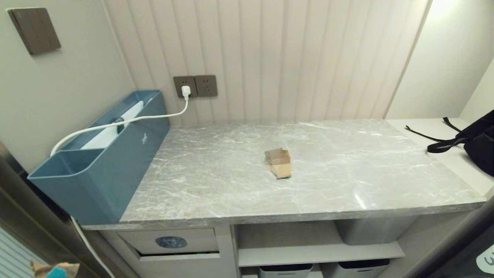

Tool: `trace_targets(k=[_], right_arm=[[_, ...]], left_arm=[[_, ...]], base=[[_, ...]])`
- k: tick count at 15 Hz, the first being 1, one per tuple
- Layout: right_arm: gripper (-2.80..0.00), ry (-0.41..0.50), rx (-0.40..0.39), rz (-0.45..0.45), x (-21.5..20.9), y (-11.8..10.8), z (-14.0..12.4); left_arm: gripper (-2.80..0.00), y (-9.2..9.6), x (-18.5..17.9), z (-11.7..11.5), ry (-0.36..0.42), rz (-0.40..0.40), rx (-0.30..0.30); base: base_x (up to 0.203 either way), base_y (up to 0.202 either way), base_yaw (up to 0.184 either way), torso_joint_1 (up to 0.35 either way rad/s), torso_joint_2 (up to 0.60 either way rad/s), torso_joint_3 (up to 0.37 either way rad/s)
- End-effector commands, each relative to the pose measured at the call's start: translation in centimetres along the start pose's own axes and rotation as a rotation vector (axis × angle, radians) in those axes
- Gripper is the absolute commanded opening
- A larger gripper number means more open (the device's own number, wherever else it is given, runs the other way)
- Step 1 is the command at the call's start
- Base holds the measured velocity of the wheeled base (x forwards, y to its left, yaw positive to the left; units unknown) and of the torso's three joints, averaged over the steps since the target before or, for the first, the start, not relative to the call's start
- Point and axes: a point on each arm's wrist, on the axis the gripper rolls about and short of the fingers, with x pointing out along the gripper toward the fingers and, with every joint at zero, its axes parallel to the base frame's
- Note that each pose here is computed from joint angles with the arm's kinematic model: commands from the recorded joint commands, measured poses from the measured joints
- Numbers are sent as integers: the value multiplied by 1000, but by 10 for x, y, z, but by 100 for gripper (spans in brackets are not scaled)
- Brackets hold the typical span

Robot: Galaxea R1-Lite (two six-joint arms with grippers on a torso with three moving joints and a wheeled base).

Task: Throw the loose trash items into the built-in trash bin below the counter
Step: Put the garbage in the trash can

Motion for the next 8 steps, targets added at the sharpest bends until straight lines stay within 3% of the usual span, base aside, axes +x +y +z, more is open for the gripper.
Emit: trace_targets(k=[1, 5, 6, 8], right_arm=[[-280, -2, 0, 0, 0, 0, 0], [-280, -2, 0, 0, 0, 0, 0], [-280, -2, 0, 0, 0, 0, 0], [-280, -2, 0, 0, 0, 0, 0]], left_arm=[[-280, -3, -17, -17, -112, -6, 10], [-280, -7, -34, -45, -189, 35, -38], [-280, -8, -37, -49, -174, 45, -46], [-280, -9, -41, -52, -222, 50, -47]], base=[[0, 0, 0, 0, 0, 0], [0, 0, 0, 0, 0, 0], [0, 0, 0, 0, 0, 0], [0, 0, 0, 0, 0, 0]])
